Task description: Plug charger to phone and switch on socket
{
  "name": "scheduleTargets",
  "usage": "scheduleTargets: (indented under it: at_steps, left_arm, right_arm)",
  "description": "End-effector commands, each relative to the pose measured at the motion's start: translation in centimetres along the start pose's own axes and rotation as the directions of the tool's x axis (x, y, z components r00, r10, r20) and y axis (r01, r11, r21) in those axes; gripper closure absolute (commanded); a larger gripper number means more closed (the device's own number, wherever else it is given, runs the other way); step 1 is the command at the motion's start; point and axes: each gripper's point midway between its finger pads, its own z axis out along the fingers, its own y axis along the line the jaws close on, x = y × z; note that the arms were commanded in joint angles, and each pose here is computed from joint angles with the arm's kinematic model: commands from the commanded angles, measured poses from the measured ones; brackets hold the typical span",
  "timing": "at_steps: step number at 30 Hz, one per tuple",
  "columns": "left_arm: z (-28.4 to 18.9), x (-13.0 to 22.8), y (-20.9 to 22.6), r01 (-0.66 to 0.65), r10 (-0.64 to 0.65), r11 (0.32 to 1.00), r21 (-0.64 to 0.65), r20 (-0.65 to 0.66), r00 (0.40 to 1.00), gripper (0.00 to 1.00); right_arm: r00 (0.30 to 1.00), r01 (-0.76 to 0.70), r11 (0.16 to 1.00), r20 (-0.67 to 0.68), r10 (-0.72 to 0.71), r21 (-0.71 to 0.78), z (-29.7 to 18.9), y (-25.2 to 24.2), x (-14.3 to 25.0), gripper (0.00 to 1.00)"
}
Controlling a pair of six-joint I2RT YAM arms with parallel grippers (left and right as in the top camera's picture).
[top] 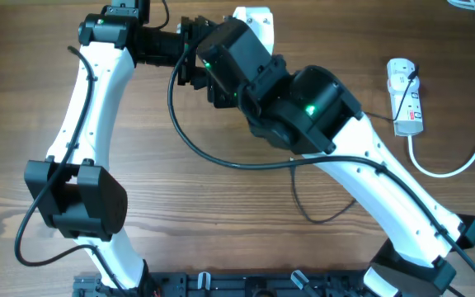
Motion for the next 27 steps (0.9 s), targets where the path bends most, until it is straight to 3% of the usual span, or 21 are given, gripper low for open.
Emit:
scheduleTargets:
  at_steps: [1, 3, 5, 7, 20, 27]
  left_arm:
    - [-0.2, 1.9, -0.9, -0.035, 0.035, 0.999, 0.015, -0.018, 0.999, 0.33]
    - [-0.2, 1.9, -0.9, -0.036, 0.036, 0.999, 0.015, -0.019, 0.999, 0.33]
    - [-0.2, 1.9, -0.9, -0.035, 0.036, 0.999, 0.015, -0.019, 0.999, 0.33]
    - [-0.2, 1.9, -0.9, -0.035, 0.036, 0.999, 0.015, -0.019, 0.999, 0.33]
    - [-0.2, 2.1, -1.0, -0.035, 0.036, 0.999, 0.022, -0.033, 0.999, 0.33]
    - [-0.2, 2.4, -1.1, -0.034, 0.036, 0.999, 0.03, -0.05, 0.998, 0.32]
  right_arm:
    - [1.0, -0.007, 0.999, 0.022, 0.006, 0.052, 1.3, -0.2, -0.4, 0.32]
    - [1.0, -0.009, 0.998, 0.017, 0.008, 0.064, 2.1, -0.4, -0.4, 0.37]
    - [1.0, -0.015, 0.998, 0.021, 0.013, 0.066, 2.2, -0.6, -0.6, 0.53]
    - [0.999, -0.02, 0.998, 0.028, 0.018, 0.062, 2.3, -0.5, -0.8, 0.62]
    - [0.997, -0.036, 0.996, 0.067, 0.031, 0.081, 2.2, -0.8, -1.6, 0.7]
    - [0.996, -0.061, 0.995, 0.077, 0.055, 0.081, 2.2, -0.8, -1.8, 0.8]
